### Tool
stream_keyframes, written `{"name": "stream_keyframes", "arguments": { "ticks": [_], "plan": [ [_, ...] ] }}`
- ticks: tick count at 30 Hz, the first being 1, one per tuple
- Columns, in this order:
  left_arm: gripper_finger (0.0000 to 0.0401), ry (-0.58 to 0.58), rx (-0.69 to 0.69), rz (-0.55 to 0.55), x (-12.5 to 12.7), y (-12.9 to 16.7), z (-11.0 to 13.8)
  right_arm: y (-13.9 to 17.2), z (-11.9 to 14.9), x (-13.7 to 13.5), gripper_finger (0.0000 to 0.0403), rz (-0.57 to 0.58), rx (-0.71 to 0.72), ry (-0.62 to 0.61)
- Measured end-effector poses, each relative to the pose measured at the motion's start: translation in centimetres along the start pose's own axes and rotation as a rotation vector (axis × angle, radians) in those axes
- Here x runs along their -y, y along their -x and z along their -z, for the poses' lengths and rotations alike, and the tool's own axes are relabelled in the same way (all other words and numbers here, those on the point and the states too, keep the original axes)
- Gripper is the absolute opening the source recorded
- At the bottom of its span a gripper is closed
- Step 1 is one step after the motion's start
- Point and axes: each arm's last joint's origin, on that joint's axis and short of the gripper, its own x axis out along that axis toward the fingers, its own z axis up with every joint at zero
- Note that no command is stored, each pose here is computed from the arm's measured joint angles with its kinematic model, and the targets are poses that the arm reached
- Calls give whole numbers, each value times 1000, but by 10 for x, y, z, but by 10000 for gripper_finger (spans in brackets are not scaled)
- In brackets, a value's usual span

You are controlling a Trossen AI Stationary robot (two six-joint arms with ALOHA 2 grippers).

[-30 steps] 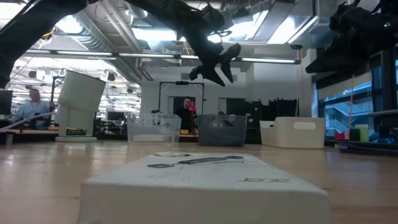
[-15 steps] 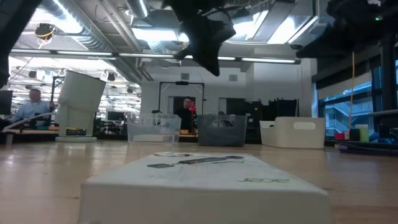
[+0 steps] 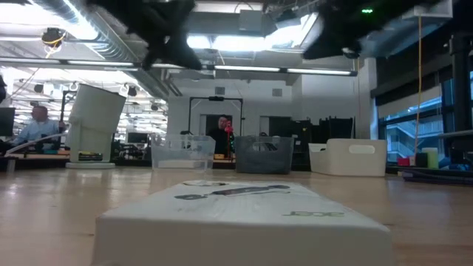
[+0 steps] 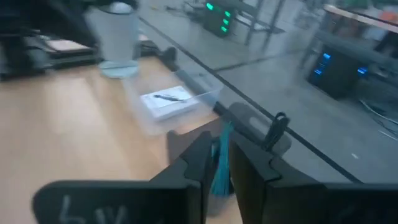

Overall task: Pick and place items into bin
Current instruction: Put the black charger cable into the black bin

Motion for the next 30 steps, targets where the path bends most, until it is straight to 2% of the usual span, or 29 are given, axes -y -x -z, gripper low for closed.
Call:
{"name": "stream_keyframes", "arguments": {
  "ticks": [4, 7, 12, 14, 18, 21, 25, 30],
  "plan": [
    [2, 17, 47, 19, -19, 26, 10, -47, -39, 1, 83, 59, -77, -54],
    [2, -16, 84, 34, -27, 41, 13, -85, -63, 10, 94, 87, -200, -100],
    [2, -99, 138, 50, -34, 57, 9, -146, -89, 40, 119, 182, -422, -139],
    [2, -148, 143, 48, -35, 61, 8, -168, -95, 56, 131, 174, -509, -195],
    [2, -220, 156, 40, -37, 64, 7, -208, -94, 85, 157, 126, -645, -292],
    [2, -244, 156, 20, -40, 63, 6, -230, -89, 99, 179, 139, -698, -304],
    [2, -262, 138, -12, -48, 60, 5, -252, -75, 107, 201, 154, -754, -287],
    [2, -247, 112, 15, -56, 56, 2, -268, -55, 112, 208, 172, -815, -287]
  ]
}}
